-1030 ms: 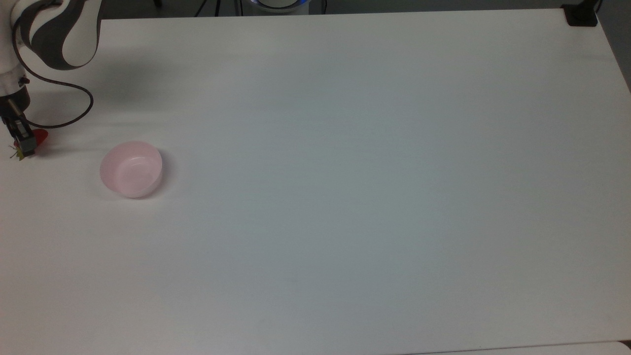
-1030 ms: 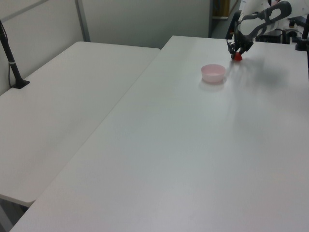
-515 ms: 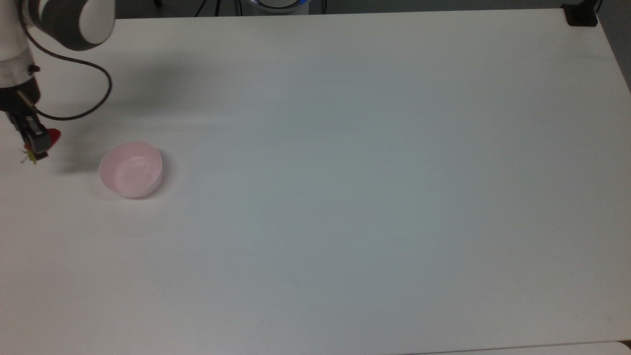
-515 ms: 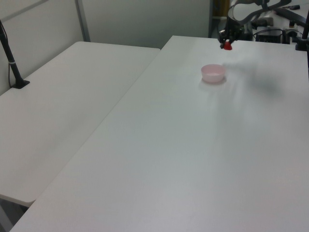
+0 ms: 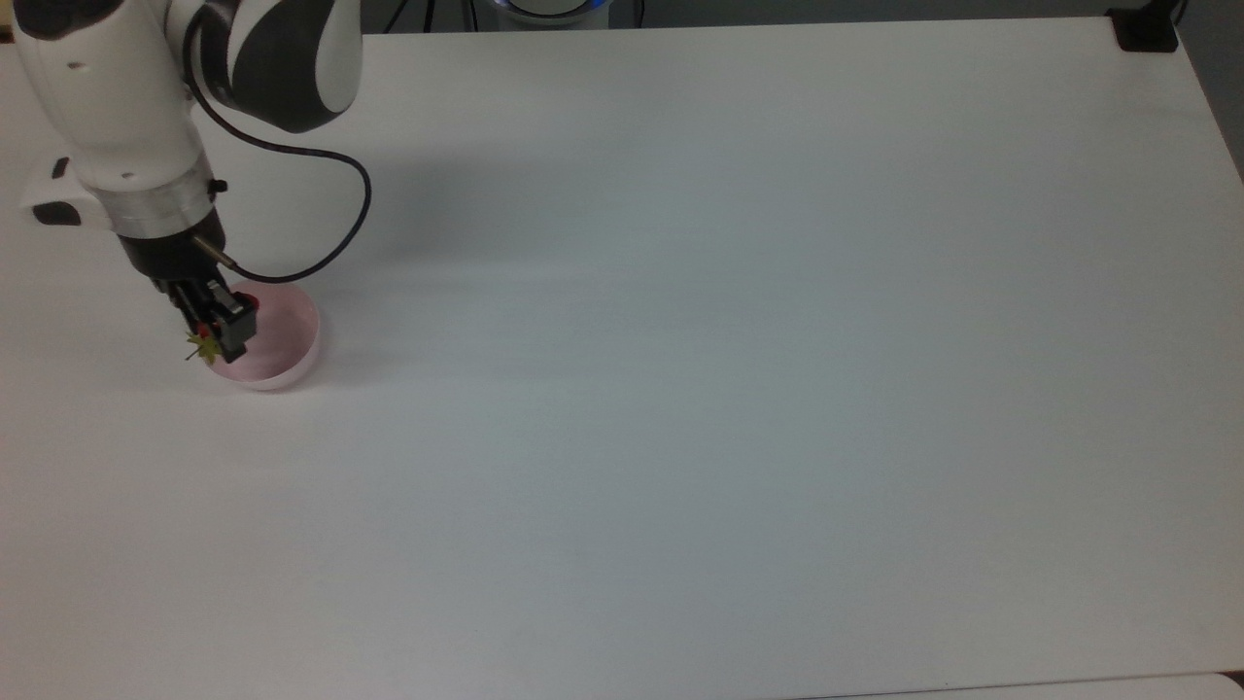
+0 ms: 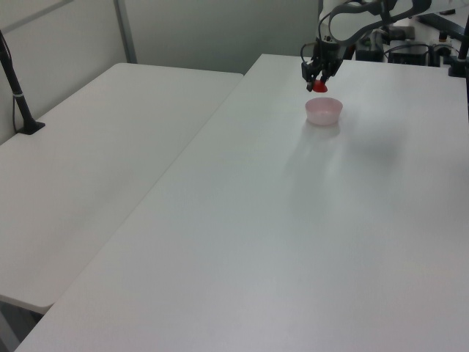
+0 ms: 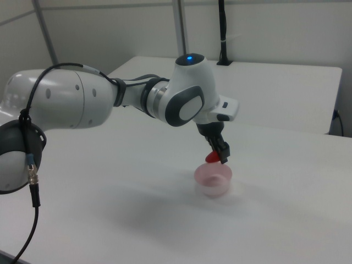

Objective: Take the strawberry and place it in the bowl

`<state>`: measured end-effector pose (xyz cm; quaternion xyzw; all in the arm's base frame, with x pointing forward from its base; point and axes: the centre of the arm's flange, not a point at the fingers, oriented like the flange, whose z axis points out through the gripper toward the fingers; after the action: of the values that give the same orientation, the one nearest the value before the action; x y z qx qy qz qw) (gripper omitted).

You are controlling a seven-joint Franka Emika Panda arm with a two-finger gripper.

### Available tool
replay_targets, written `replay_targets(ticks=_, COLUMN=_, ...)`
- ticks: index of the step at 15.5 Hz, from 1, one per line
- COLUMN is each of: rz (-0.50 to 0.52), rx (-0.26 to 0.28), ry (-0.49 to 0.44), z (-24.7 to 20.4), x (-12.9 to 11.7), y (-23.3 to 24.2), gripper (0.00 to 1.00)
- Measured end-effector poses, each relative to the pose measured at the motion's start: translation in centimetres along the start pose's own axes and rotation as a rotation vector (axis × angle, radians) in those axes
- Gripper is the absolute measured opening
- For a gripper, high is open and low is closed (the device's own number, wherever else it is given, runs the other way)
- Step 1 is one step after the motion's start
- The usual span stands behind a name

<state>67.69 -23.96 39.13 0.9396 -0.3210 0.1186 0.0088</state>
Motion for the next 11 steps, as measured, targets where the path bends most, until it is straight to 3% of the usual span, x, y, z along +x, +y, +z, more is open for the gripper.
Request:
replay_targets(ticks=5, rz=-0.017, rx=-0.024, ry=-0.05, z=-1.8, x=-0.4, y=-0.2, gripper=0.99)
replay_targets(ticks=8, rz=-0.072, rx=-0.03, ry=-0.083, z=-5.6, x=-1.8, y=-2.4, gripper=1.0)
replay_targets(ticks=11, rz=-0.17, rx=-0.035, ry=-0.132, z=-9.9, x=-5.1, y=-7.3, gripper=1.0)
